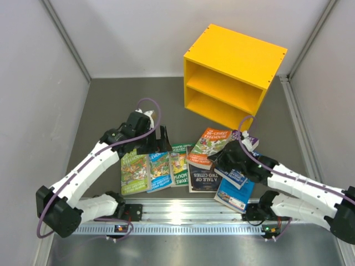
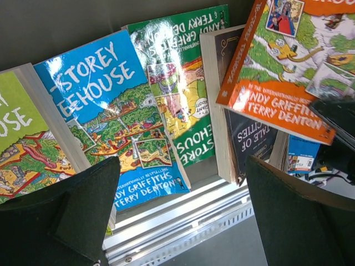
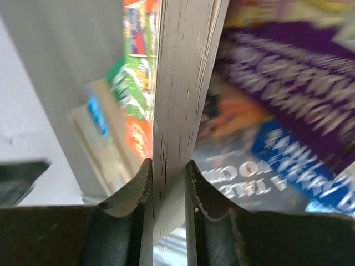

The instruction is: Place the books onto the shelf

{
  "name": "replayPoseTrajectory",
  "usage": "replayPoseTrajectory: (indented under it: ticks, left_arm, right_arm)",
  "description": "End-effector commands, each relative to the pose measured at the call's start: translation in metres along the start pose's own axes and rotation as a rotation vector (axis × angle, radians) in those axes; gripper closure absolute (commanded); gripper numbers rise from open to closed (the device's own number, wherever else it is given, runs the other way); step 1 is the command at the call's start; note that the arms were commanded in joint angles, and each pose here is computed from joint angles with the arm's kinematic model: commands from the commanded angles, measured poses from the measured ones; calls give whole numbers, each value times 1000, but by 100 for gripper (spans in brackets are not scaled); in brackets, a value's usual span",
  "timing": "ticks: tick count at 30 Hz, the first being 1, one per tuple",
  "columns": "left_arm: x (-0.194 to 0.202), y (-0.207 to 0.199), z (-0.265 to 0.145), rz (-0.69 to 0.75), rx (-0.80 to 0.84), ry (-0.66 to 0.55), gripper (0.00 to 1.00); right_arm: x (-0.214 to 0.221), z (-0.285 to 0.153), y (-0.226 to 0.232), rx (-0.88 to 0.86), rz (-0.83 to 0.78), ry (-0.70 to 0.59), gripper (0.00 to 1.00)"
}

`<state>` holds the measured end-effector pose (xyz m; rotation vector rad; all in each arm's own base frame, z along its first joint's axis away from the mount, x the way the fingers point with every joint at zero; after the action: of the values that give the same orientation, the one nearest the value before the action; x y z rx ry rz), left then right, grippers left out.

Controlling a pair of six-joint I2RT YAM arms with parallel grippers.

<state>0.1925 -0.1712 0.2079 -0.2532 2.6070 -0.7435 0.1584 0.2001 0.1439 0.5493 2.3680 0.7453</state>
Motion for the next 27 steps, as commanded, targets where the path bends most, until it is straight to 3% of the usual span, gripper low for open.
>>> replayPoseTrajectory:
  ticks: [1,9,18,25,27]
  left_arm:
    - [-4,-5,-6,9,43,-37,1]
    - [-6,-1,-5,-20,29,-81,2]
    - [-5,2,3,-46,19,-80,3]
    - [-15,-8,1,-47,32,-99,4]
    - [-17,-10,-1,-50,32,-104,4]
  right_arm:
    - [-23,-48,68,-184,-135,-82,100]
    - [-71,-155,151,-431,-401,-229,100]
    - [-162,-256,196,-396,-569,-550,100]
    - [-243,-247,190,-255,-595,-619,100]
    - [-257,-234,188,-295,-592,-553,100]
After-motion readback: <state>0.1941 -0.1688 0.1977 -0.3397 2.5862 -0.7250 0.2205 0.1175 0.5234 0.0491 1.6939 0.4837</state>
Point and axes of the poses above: each gripper's point midway between its finger pads, its own z axis out along the fingers, its own y axis along the line the jaws close on, x = y × z, the point moved 5 cm from there along -z, back along the fingers, and after that the axes turned 12 degrees about -z, right-handed, at the moved point
